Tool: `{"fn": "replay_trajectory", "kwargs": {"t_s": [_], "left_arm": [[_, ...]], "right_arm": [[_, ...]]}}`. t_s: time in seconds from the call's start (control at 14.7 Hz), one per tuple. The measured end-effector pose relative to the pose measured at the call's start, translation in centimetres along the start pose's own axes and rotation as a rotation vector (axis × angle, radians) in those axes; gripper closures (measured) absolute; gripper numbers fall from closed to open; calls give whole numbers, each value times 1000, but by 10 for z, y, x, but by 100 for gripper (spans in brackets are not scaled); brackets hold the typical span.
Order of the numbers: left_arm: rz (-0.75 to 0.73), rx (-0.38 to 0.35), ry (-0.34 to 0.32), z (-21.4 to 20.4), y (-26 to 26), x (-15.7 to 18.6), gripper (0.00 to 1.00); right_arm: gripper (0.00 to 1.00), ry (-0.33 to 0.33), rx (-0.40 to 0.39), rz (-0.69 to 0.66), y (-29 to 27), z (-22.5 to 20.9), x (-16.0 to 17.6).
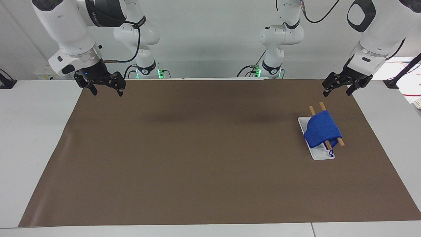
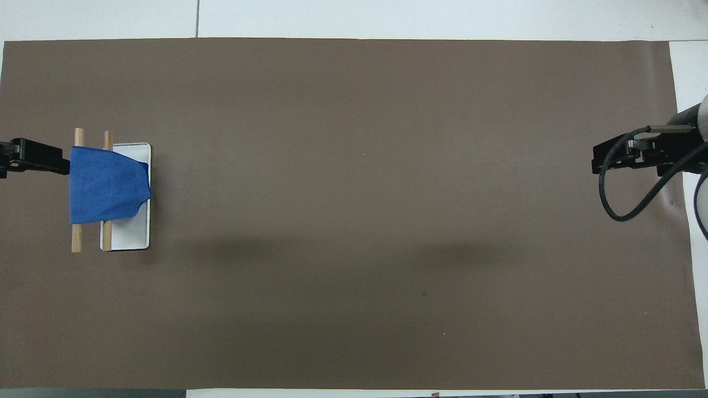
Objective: Right arm passes towel to left arm to hang
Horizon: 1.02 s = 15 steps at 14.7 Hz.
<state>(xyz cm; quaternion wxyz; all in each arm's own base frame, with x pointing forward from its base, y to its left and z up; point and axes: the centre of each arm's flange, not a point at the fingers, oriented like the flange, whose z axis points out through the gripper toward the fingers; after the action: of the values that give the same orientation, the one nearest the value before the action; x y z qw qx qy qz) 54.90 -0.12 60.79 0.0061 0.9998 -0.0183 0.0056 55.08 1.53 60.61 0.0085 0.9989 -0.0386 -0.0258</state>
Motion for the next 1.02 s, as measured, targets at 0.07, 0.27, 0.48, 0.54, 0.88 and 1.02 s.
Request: {"fn": "replay_trajectory", "kwargs": {"t_s": [0.07,0.27,0.48,0.54,0.88,1.02], "left_arm": [[1,0,0,0,0,0,0],[3,0,-2,1,-1,0,0],[3,0,-5,2,-1,0,0],[4,0,-6,3,-1,0,0],[5,0,-6,3,0,0,0],[7,0,-4,3,0,0,0]], "right_arm": [[0,0,0,1,1,0,0],[0,2,0,1,1,0,0],[0,4,0,1,1,0,0],[0,5,1,2,1,0,1],[0,23,3,2,1,0,3],[0,25,3,2,1,0,3]]}}
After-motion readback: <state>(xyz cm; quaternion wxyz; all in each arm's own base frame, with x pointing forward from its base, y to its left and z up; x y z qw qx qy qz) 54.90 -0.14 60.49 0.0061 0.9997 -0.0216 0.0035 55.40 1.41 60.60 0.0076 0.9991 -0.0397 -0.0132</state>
